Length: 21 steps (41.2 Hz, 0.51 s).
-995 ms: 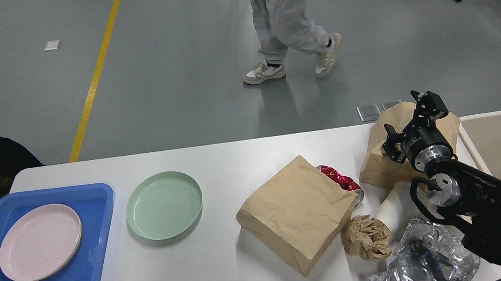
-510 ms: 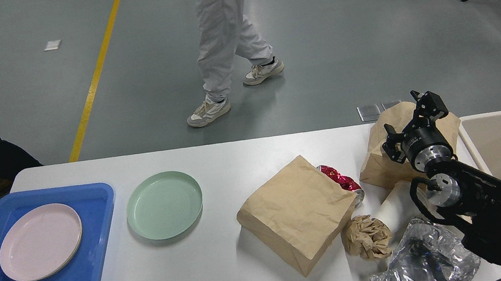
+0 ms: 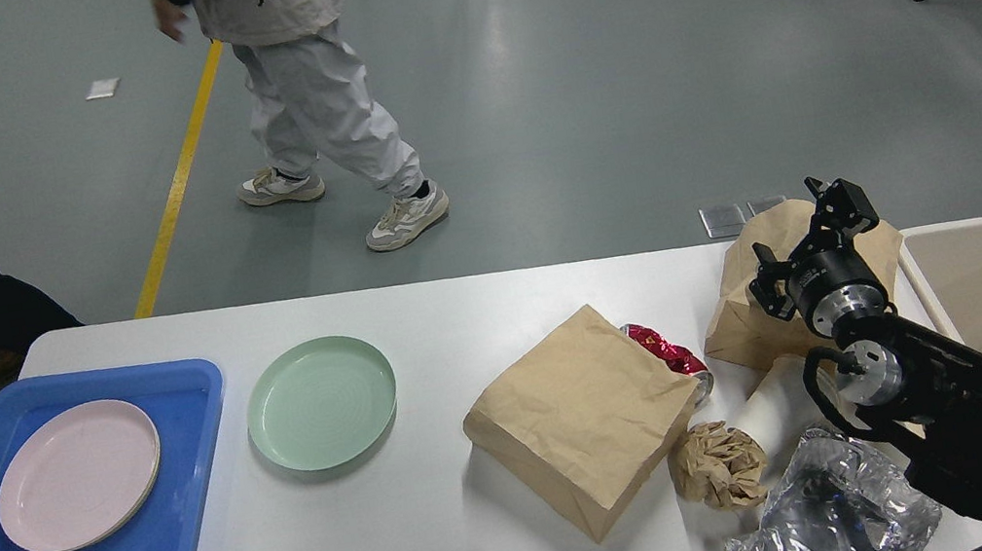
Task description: Tidy desktop
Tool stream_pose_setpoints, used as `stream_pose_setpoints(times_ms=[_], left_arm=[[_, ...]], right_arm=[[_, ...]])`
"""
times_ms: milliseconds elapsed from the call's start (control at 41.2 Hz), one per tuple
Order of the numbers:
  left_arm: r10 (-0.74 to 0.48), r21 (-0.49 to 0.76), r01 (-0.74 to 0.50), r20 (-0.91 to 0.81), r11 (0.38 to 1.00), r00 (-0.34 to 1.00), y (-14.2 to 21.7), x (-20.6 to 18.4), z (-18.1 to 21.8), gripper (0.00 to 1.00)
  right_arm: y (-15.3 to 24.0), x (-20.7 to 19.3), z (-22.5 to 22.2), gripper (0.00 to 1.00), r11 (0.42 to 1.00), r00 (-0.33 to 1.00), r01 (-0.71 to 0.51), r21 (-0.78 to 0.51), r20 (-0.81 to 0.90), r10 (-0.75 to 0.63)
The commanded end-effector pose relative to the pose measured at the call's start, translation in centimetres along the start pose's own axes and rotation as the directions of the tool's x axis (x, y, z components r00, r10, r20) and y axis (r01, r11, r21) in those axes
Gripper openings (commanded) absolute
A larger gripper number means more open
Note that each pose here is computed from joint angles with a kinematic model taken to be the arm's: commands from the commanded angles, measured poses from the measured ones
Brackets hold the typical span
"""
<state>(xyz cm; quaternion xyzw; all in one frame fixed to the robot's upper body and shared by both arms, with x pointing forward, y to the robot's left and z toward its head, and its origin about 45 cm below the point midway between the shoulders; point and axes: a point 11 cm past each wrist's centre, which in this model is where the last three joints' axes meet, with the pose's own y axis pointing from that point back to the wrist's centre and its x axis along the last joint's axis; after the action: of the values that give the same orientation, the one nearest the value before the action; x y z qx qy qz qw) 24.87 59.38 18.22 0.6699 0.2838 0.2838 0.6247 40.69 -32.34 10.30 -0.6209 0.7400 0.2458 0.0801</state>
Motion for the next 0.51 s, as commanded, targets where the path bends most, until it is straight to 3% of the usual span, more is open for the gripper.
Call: stream_pose_setpoints(times_ms=[0,340,486], left_arm=[[0.001,-0.003,-0.001,0.006,1.000,1.000,0.1,0.0,0.4,0.86],[0.047,0.068,-0.051,0.062,0.996,0.997,2.8,1.5,0.9,0.92],[0.082,0.083,-0.093,0.129,0.992,0.988,4.8,2.5,3.4,0.93]], right_arm=[[0.0,0.0,0.0,1.00,1.000,1.000,0.001,0.001,-0.001,-0.001],[0.0,0.0,0.0,1.00,1.000,1.000,0.000,0.000,-0.001,0.000],[0.0,0.0,0.0,1.00,1.000,1.000,0.000,0.000,-0.001,0.000]])
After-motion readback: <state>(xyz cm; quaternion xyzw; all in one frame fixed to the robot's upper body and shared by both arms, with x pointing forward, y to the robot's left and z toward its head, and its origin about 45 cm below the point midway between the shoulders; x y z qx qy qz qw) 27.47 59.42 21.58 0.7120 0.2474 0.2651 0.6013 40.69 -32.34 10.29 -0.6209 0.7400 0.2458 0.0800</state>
